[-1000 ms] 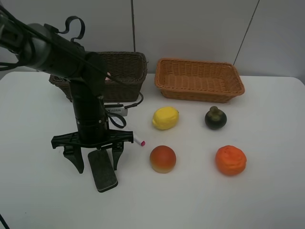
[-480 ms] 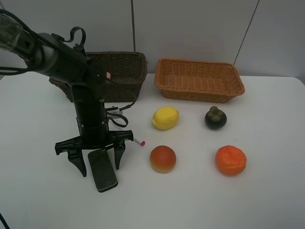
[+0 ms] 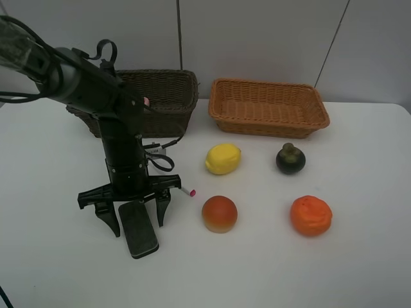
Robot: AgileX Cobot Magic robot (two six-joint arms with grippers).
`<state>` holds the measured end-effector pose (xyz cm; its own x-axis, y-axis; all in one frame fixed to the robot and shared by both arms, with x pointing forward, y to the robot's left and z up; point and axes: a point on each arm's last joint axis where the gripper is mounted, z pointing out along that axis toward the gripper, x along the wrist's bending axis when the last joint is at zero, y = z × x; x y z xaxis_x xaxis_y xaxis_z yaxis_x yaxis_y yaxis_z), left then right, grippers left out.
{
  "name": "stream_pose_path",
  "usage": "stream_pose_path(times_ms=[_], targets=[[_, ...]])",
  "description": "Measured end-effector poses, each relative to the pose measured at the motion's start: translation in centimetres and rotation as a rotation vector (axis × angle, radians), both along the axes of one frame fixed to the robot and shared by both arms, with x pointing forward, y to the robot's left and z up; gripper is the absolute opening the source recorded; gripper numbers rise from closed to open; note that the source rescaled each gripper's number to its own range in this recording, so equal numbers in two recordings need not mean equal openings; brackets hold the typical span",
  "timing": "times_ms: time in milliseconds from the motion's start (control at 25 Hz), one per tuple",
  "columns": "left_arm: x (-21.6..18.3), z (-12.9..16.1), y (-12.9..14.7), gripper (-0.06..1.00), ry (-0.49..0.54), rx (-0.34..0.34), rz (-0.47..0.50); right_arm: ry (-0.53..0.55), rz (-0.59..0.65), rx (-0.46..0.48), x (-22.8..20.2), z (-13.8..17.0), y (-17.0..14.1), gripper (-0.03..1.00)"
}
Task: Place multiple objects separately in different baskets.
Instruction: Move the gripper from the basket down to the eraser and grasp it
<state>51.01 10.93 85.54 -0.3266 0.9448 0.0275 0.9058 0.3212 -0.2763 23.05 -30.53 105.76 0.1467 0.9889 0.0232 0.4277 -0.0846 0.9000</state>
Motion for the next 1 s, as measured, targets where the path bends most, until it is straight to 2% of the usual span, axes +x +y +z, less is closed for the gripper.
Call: stream_pose_path(times_ms=[200,480,560,680,1000], targets=[[-0.47,-0.76,-0.05,0.9,0.087,0.016,0.005,0.0,0.0,0.0,0.0,0.0,0.0,1.0],[-0.49,-0.84,-0.06,0.89,0.09,0.002,-0.043,0.0,0.0,0.0,0.0,0.0,0.0,1.0],[-0.43,-0.86,-0.08,0.84,0.083,-0.002,-0.048,0.0,0.0,0.0,0.0,0.0,0.0,1.0],[-0.33,-0.9,-0.18,0.6,0.068,-0.012,-0.055,0.0,0.0,0.0,0.0,0.0,0.0,1.0],[-0.28,-0.92,-0.18,0.6,0.06,-0.021,-0.085,0.0,0.0,0.0,0.0,0.0,0.0,1.0]])
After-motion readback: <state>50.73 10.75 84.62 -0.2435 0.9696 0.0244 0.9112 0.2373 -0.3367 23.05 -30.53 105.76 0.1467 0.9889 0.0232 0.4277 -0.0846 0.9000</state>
